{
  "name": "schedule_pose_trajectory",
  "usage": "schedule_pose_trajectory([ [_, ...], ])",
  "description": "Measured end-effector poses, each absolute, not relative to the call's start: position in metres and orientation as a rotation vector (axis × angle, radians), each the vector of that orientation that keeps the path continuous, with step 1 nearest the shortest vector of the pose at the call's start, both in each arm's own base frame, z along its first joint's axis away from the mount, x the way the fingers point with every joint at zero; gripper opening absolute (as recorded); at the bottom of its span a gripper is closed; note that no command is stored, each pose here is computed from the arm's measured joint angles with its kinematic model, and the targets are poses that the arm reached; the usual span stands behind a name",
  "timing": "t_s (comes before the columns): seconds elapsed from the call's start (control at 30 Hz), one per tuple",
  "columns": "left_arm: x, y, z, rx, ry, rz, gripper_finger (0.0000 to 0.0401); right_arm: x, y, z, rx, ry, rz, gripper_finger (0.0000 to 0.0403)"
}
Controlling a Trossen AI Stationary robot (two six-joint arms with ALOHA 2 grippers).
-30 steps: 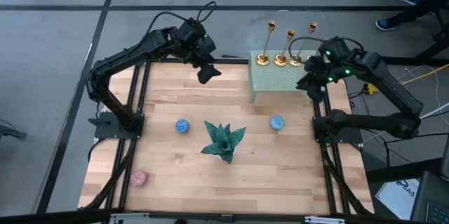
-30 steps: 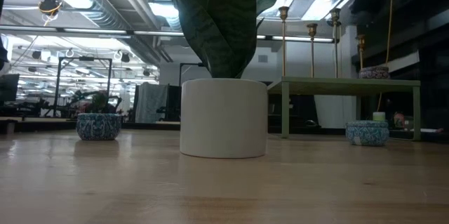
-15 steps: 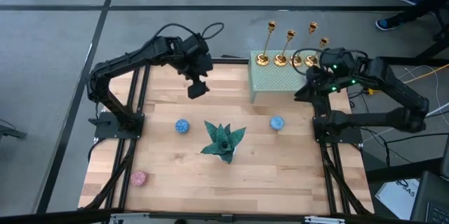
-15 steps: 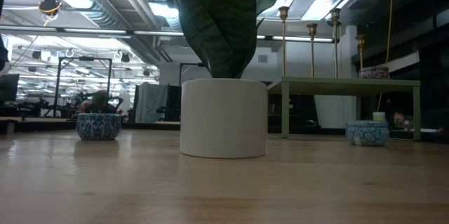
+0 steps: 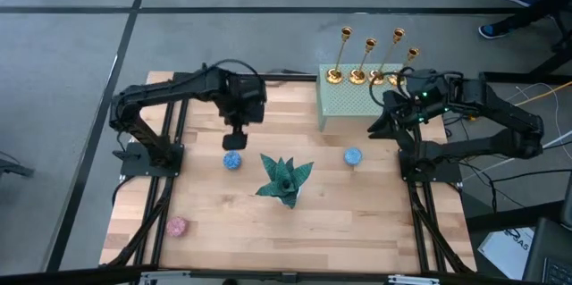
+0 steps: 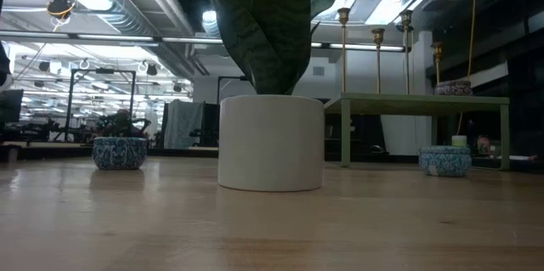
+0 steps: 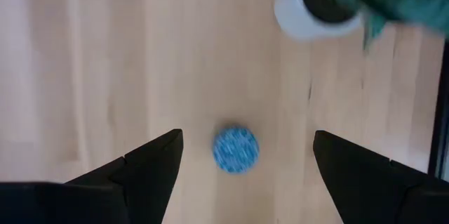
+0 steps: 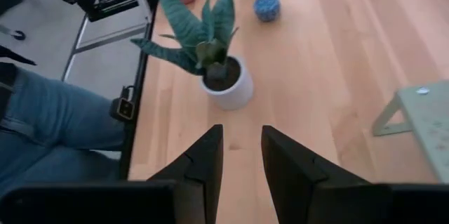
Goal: Stock candles and holders on shelf
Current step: Align the blue scented candle with the other scented candle on the shelf
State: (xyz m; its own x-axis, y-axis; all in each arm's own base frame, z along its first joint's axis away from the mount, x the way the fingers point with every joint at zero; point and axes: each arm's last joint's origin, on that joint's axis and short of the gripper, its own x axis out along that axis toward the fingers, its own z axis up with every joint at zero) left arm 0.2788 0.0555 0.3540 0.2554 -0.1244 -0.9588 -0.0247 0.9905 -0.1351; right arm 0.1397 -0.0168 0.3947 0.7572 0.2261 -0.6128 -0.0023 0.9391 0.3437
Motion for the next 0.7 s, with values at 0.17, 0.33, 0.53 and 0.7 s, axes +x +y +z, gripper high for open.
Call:
schedule_pose_trajectory([
  [0.17, 0.278, 0.040, 0.322, -0.127, 1.432, -0.125, 0.0317, 0.151, -0.013, 0.391, 0.375, 0.745, 0.143, 0.0110],
  [0.33, 0.278, 0.031, 0.293, -0.111, 1.489, -0.154, 0.0317, 0.166, -0.012, 0.384, 0.385, 0.794, 0.130, 0.0149],
  [0.53, 0.276, 0.023, 0.257, -0.104, 1.534, -0.159, 0.0317, 0.188, -0.013, 0.373, 0.388, 0.857, 0.130, 0.0217],
  [0.7, 0.270, 0.020, 0.235, -0.037, 1.584, -0.089, 0.0317, 0.201, -0.014, 0.364, 0.352, 0.903, 0.148, 0.0259],
])
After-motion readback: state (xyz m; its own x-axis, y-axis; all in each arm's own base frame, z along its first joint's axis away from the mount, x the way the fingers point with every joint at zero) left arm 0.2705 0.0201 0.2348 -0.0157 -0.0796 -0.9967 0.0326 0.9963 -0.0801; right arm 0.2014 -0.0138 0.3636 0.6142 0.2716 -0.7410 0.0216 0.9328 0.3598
